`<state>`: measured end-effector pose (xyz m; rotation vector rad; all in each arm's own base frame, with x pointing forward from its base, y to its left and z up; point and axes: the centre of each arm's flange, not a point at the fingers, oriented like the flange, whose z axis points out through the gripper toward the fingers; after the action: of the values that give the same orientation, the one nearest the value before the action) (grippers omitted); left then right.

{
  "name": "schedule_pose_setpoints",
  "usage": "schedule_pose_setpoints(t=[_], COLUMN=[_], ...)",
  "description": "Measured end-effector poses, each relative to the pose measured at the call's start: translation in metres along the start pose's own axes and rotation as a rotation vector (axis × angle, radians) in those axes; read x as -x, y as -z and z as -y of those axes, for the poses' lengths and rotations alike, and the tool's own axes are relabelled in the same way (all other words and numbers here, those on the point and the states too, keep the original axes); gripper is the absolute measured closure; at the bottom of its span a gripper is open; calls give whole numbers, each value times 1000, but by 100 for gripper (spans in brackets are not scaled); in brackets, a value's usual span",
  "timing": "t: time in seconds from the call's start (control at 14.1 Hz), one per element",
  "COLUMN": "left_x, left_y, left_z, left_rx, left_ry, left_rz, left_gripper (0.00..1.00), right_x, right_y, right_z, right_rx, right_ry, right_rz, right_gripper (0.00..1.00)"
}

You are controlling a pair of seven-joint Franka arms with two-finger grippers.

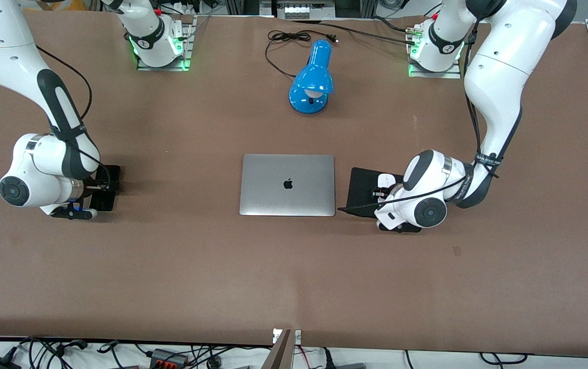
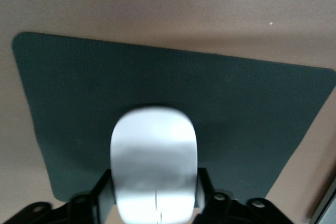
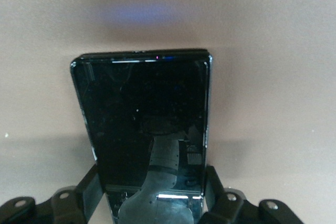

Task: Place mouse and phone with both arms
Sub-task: 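Carry the mouse with the left gripper onto the black mouse pad, then release the mouse and lift the left gripper while the right gripper lifts the phone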

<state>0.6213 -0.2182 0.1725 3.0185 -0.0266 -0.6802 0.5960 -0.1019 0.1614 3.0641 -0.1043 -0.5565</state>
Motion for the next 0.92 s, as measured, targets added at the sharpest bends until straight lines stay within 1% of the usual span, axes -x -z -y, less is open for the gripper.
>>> schedule_pose_setpoints(t=[0.07,0.21,0.28,0.43,0.57,0.71,0.78,0.92], left_x=[0,1,4,15,31,59,78,122], left_y=[3,18,33,75,133,191,218,270], left_z=[0,3,9,32,73,121,135,136], left_rx=[1,-3,-13,-33,-26,-14,-12,-24], left_ry=[12,30,41,74,131,189,205,216], left_rz=[-5,0,19,65,51,40,36,-13], left_gripper=[16,0,0,0,0,0,0,0], right_x=[0,3,2,0,0,1,3,13], right_y=[0,0,5,27,56,74,79,80], right_z=[0,4,9,31,69,119,151,221], right_rx=[0,-2,-2,-1,1,-19,-33,-40], right_ry=[1,9,17,52,94,79,61,26], right_rz=[4,33,36,14,-13,-37,-44,-51], right_gripper=[19,19,19,19,19,19,19,19])
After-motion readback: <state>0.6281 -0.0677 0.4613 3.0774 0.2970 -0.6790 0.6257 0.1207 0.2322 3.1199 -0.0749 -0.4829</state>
